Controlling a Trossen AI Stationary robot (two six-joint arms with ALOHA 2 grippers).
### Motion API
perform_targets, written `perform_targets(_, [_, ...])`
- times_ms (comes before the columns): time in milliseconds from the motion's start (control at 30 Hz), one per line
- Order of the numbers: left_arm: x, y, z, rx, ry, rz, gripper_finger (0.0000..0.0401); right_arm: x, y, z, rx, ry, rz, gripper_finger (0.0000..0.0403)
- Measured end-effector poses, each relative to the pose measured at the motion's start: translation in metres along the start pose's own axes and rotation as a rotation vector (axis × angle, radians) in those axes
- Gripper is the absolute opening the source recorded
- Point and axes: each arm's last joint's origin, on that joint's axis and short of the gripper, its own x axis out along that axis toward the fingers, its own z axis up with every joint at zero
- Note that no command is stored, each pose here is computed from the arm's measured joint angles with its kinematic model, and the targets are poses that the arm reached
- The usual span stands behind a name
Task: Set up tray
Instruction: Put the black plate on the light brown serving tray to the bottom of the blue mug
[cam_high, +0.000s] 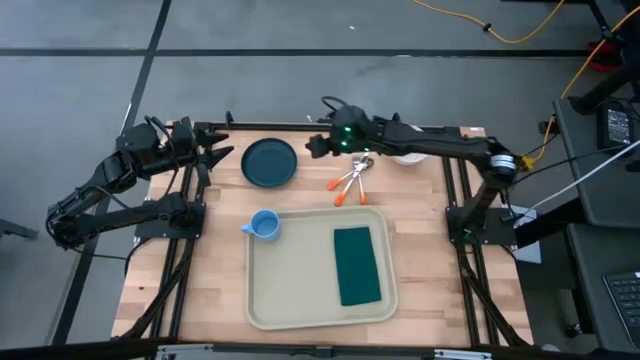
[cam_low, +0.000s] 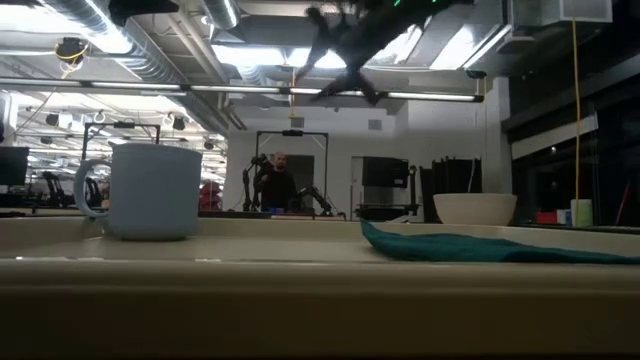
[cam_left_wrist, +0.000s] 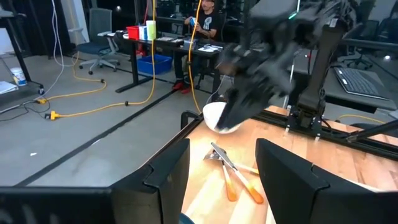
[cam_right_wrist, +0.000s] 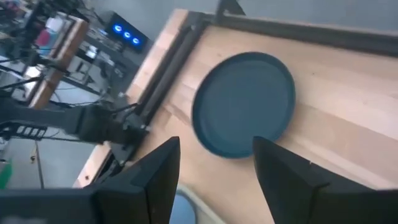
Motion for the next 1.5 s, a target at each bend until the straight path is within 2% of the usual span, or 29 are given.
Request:
perform_targets(233, [0.0,0.0,0.0,0.0,0.0,0.0,0.018,0.066,-0.021,-0.008,0.071,0.131,-0.029,0.0205])
perform_targets(500, [0.0,0.0,0.0,0.0,0.0,-0.002,0.0179,0.109,-0.042,-0.022,0.13,0.204,-0.076,0.0205])
perform_targets(733, [0.0,0.0,0.0,0.0,0.001,-0.002,0.0178,0.124,-0.054,-0.029,0.165,0.233,-0.098,0.0205])
perform_targets(933, [0.0,0.0,0.0,0.0,0.0,-0.001,0.018,0.125,-0.061,-0.023,0.176,0.218,-0.107,0.0205])
perform_targets(1067, [0.0,0.0,0.0,-0.001,0.001,-0.003,0.0178,0.124,-0.06,-0.019,0.156,0.224,-0.065,0.0205])
perform_targets(1200, [0.002,0.0,-0.004,-0.004,0.045,-0.005,0.0176,0.11,-0.03,-0.015,0.044,0.163,0.082,0.0205])
perform_targets(1267, [0.005,0.001,-0.009,0.002,0.094,0.002,0.0176,0.09,-0.001,-0.005,-0.025,0.07,0.221,0.0203])
perform_targets(1333, [0.005,0.001,-0.007,0.011,0.075,-0.004,0.0176,0.062,0.029,0.004,-0.098,-0.026,0.354,0.0198])
perform_targets(1433, [0.001,0.0,0.004,0.022,-0.045,-0.006,0.0175,0.007,0.069,0.017,-0.2,-0.193,0.51,0.0183])
perform_targets(1500, [-0.004,0.0,0.01,0.075,-0.069,0.027,0.0175,-0.033,0.087,0.022,-0.256,-0.277,0.535,0.0171])
